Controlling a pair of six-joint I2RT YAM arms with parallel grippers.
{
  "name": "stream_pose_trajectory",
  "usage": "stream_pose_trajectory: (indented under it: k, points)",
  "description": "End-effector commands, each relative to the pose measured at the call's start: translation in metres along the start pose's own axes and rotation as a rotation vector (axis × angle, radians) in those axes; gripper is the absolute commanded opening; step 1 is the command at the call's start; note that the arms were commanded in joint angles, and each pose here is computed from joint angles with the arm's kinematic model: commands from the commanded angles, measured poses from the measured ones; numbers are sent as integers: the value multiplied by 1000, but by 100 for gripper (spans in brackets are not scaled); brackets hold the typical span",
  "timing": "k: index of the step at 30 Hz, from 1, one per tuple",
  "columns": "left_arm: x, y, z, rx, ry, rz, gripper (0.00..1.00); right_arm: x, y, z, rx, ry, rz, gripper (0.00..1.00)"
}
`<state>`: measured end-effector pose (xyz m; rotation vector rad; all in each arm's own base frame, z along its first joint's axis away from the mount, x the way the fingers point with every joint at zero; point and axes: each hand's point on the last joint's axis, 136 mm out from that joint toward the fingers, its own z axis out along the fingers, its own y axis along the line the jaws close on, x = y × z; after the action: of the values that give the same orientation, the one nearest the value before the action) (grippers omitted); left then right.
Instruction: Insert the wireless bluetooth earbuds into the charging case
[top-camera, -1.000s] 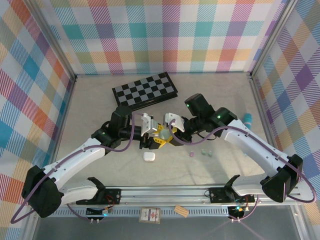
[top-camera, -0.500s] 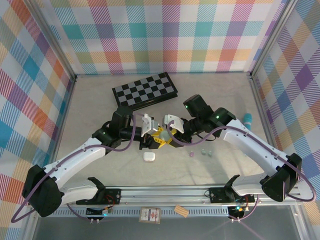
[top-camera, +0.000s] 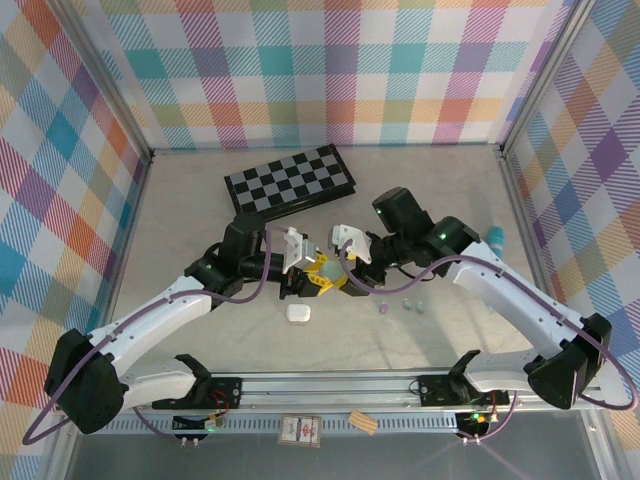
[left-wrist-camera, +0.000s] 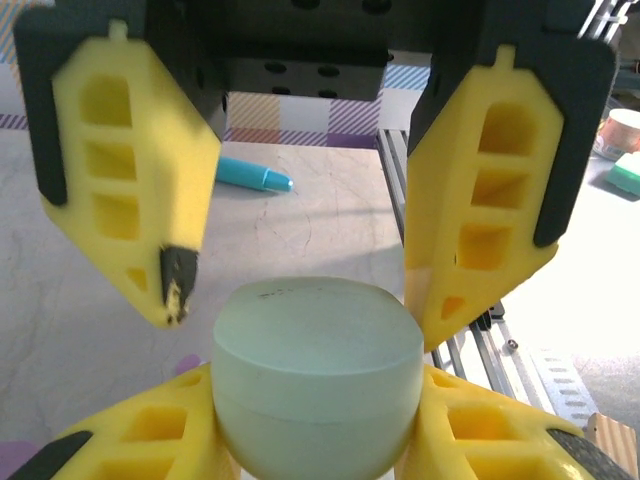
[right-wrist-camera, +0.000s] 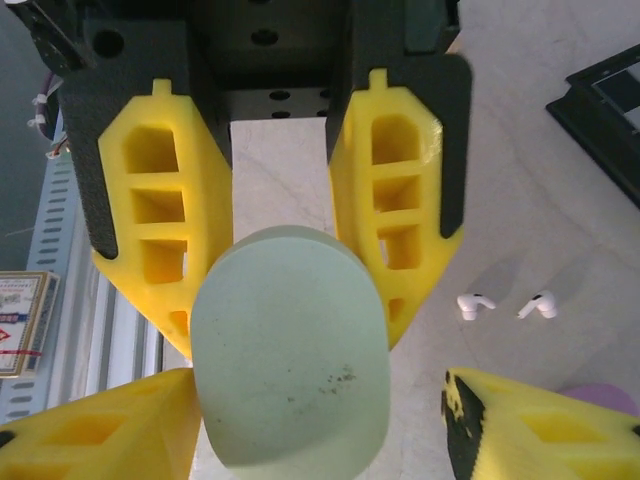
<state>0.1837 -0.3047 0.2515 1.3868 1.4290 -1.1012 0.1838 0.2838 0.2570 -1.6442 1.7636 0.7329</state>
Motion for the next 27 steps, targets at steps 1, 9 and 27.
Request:
stream_pose_trajectory:
  k: [1, 9, 27]
  points:
    - [-9, -9, -1, 26, -40, 34, 33, -7, -3, -8, 22, -38, 11, 67]
    - [-7, -10, -3, 13, -38, 36, 33, -11, -18, -15, 96, -57, 46, 67]
    - [-9, -11, -4, 5, -70, 26, 33, -16, -45, -31, 243, -105, 110, 75]
